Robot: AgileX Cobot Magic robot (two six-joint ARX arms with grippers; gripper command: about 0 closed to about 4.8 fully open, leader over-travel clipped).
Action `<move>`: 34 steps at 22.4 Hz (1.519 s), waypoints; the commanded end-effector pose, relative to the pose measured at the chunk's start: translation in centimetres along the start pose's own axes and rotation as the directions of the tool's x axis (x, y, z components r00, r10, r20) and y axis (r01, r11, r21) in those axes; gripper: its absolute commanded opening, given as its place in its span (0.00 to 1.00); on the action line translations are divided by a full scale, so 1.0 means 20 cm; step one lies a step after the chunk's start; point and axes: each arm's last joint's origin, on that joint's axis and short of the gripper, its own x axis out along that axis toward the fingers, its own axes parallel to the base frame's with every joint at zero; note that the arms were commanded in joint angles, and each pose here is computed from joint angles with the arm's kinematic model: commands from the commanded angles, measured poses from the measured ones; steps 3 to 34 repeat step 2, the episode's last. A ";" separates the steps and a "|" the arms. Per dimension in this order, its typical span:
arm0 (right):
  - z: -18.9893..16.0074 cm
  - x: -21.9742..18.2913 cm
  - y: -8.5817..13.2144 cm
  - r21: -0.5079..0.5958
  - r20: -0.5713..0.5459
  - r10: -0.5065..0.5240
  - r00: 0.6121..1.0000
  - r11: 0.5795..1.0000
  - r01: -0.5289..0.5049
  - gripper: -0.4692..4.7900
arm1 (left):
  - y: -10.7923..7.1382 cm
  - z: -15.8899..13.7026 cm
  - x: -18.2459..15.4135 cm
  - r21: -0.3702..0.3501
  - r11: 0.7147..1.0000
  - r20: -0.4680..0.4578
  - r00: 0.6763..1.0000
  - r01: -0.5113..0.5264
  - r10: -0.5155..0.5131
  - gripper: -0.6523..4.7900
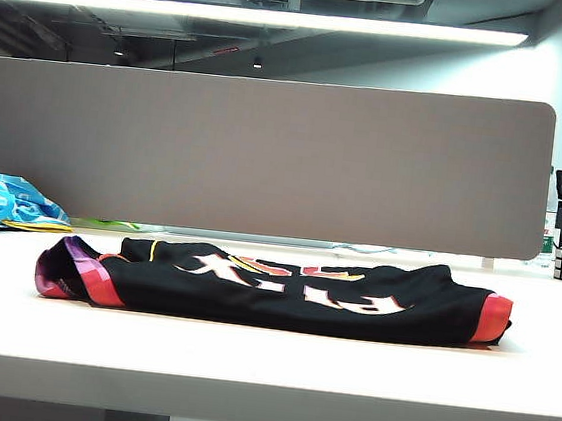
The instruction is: Fold the bottom side of the basketball jersey horizontally towards the center, about one-third of the way, and then fold the bottom of the basketball jersey up towards the top, creating a neat rectangle.
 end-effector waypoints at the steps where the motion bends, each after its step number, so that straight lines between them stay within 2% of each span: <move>1: 0.00 0.00 0.00 -0.001 0.012 -0.001 1.000 1.000 0.001 0.08 | 0.00 0.01 0.00 0.002 1.000 0.013 1.000 -0.002 0.002 0.11; 34: 0.00 0.00 0.00 -0.001 0.012 -0.001 1.000 1.000 0.001 0.08 | 0.00 0.01 0.00 0.002 1.000 0.013 1.000 -0.002 0.002 0.11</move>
